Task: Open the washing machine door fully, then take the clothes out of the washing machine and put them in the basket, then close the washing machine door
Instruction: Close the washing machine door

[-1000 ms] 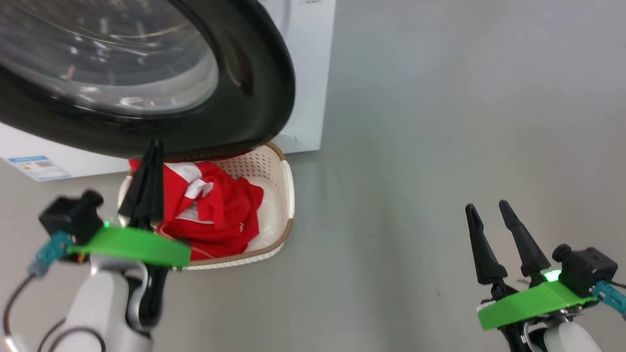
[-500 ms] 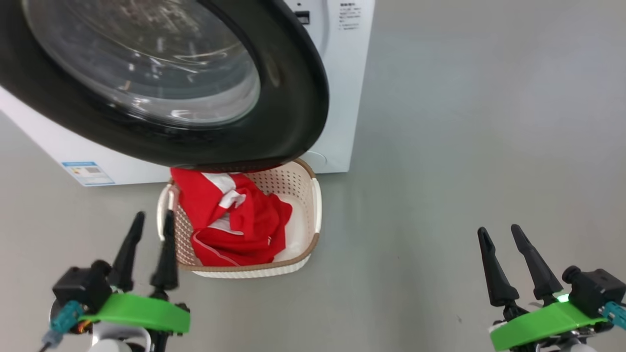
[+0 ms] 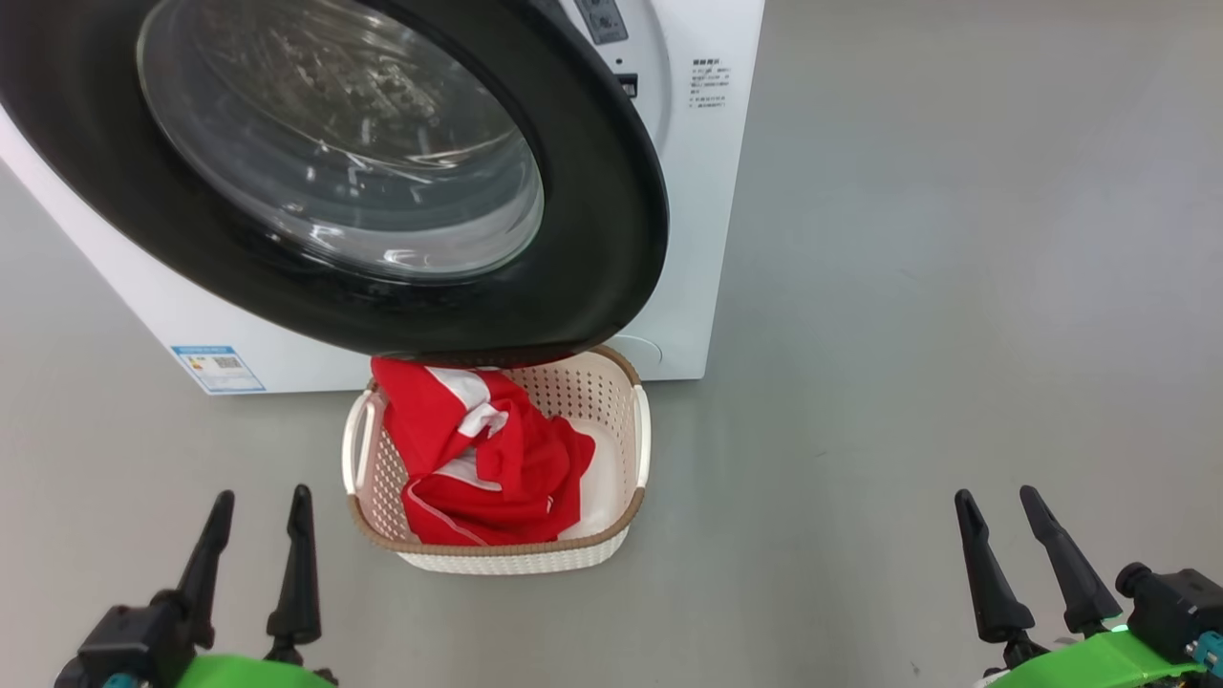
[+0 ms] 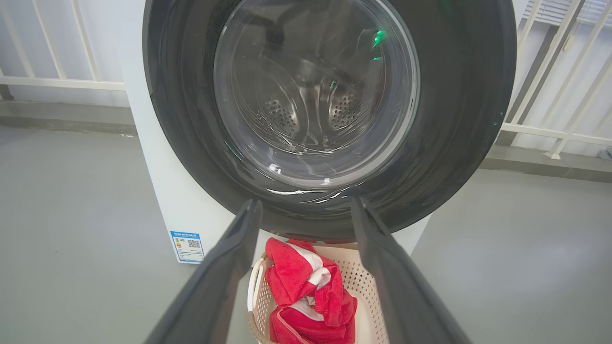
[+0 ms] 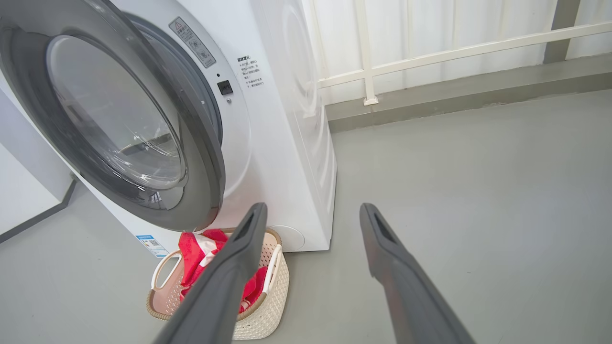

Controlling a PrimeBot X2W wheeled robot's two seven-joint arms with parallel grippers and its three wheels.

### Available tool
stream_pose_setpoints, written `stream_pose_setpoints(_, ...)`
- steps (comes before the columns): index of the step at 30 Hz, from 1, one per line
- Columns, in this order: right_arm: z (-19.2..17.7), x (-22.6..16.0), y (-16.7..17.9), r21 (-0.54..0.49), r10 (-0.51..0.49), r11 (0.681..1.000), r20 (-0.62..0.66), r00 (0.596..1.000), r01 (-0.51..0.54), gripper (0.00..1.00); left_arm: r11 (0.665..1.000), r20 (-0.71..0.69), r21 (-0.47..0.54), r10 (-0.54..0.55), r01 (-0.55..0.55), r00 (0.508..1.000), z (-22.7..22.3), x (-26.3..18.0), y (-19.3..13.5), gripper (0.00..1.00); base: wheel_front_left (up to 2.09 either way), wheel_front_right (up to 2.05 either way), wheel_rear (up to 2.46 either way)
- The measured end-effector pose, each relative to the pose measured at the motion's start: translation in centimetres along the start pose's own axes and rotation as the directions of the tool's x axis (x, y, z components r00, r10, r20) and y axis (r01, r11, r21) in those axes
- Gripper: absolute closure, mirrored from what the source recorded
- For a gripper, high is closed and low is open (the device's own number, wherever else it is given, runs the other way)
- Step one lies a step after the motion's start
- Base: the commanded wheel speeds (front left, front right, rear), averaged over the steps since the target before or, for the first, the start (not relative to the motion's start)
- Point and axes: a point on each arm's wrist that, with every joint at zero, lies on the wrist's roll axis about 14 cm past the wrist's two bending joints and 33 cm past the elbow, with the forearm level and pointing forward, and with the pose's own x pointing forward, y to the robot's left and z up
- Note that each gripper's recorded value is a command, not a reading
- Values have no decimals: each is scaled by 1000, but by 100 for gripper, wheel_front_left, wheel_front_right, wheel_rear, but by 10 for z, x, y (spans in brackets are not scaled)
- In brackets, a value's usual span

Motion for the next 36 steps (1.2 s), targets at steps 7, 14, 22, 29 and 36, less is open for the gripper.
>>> stream_pose_setpoints(7,-1,-10,-4,0,-12,1000,-4,1000,12,0,997,14,69,35,-36,999,6,-19,15,0,0,0,0)
stream_pose_setpoints(14,-2,-13,-5,1,-17,1000,-6,1000,17,0,996,-15,76,41,-39,999,-2,-29,16,0,0,0,0)
stream_pose_setpoints(22,-1,-12,-4,3,-14,1000,0,1000,14,0,997,-12,67,31,-30,999,-2,-30,12,0,0,0,0)
stream_pose_setpoints(29,-3,-10,3,8,4,1000,-6,1000,-4,0,997,-10,64,36,-35,999,-1,-32,12,0,0,0,0)
stream_pose_setpoints(36,-4,5,23,13,64,998,-7,998,-64,100,997,-14,52,59,-59,998,-3,-35,15,0,0,0,0)
